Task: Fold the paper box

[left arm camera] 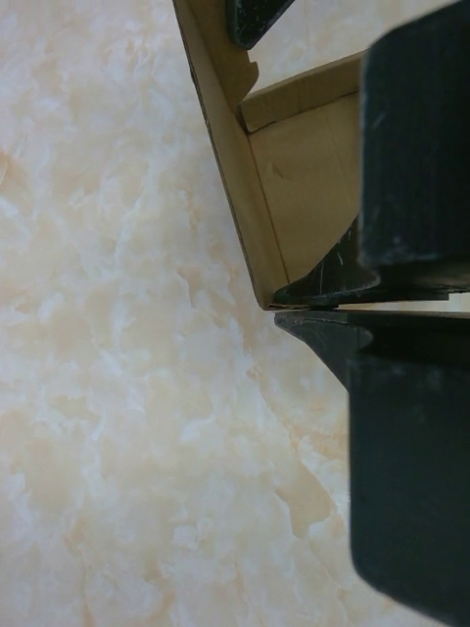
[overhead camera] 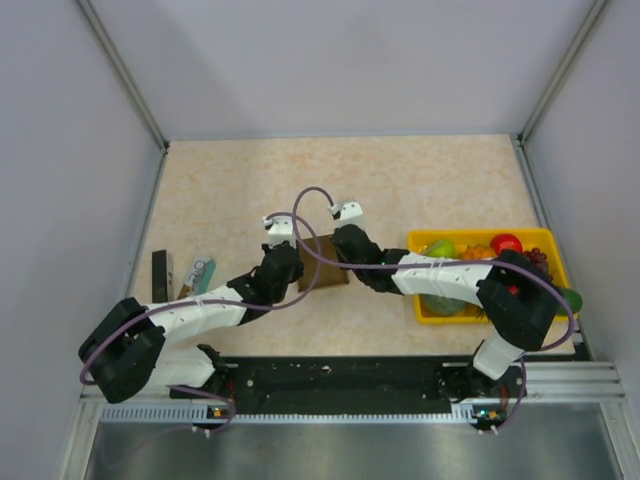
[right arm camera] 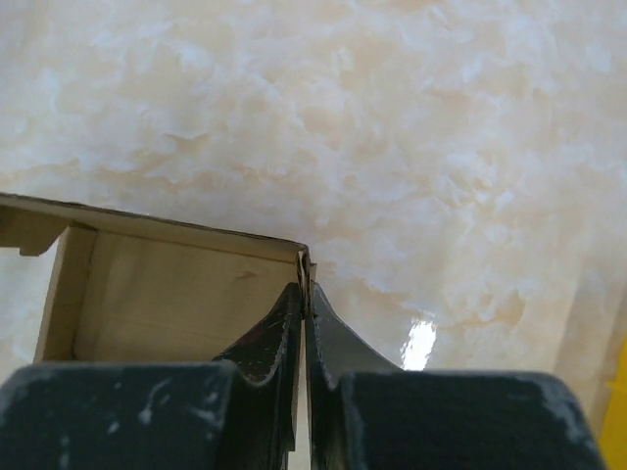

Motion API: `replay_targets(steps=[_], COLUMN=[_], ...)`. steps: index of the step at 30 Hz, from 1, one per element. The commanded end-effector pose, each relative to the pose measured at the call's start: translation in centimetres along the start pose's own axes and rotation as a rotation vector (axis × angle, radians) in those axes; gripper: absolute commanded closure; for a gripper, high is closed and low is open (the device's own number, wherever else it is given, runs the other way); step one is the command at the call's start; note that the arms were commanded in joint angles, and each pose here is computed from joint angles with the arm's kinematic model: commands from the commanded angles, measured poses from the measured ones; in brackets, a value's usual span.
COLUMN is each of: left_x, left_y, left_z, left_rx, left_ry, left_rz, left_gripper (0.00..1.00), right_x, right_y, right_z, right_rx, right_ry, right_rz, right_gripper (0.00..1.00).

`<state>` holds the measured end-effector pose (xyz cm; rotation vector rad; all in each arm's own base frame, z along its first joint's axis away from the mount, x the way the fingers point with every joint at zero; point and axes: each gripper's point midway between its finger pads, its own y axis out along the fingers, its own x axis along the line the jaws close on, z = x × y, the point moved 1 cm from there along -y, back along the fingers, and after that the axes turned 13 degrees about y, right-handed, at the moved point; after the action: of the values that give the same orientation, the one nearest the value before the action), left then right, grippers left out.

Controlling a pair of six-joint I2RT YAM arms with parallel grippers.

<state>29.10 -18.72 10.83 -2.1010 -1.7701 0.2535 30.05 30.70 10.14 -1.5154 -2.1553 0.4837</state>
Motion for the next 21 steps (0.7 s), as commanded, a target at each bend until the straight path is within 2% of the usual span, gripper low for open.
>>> replay_targets(steps=[1, 2, 6, 11, 21], left_x=[-2.6, -2.5, -2.4, -2.1, -2.2], left_y=[-0.4, -0.5, -0.6, -0.7, -1.2], left_z=[-2.6, -2.5, -2.1, -0.7, 1.4], left_rx=[-0.111, -0.112, -0.128, -0.112, -0.080], left_ry=[-0.165, -0.175, -0.202, -0.219, -0.246], left_rz=[0.112, 0.111, 0.115, 0.110, 0.137], left_gripper=[1.00, 1.00, 1.00, 1.00, 1.00], right_x=[2.5, 2.7, 4.0, 3.5, 3.5], right_y=[-0.8, -0.9, -1.5, -1.8, -2.8], right_z=[-0.2, 0.0, 1.4, 2.8, 4.8], right_rx=[-0.030, -0.030, -0.021, -0.054, -0.113], right_ry=[0.266, 0.320, 0.365, 0.441, 0.436], right_rz=[0.035, 0.037, 0.023, 0.053, 0.083], right_gripper=[1.00, 1.00, 1.00, 1.00, 1.00])
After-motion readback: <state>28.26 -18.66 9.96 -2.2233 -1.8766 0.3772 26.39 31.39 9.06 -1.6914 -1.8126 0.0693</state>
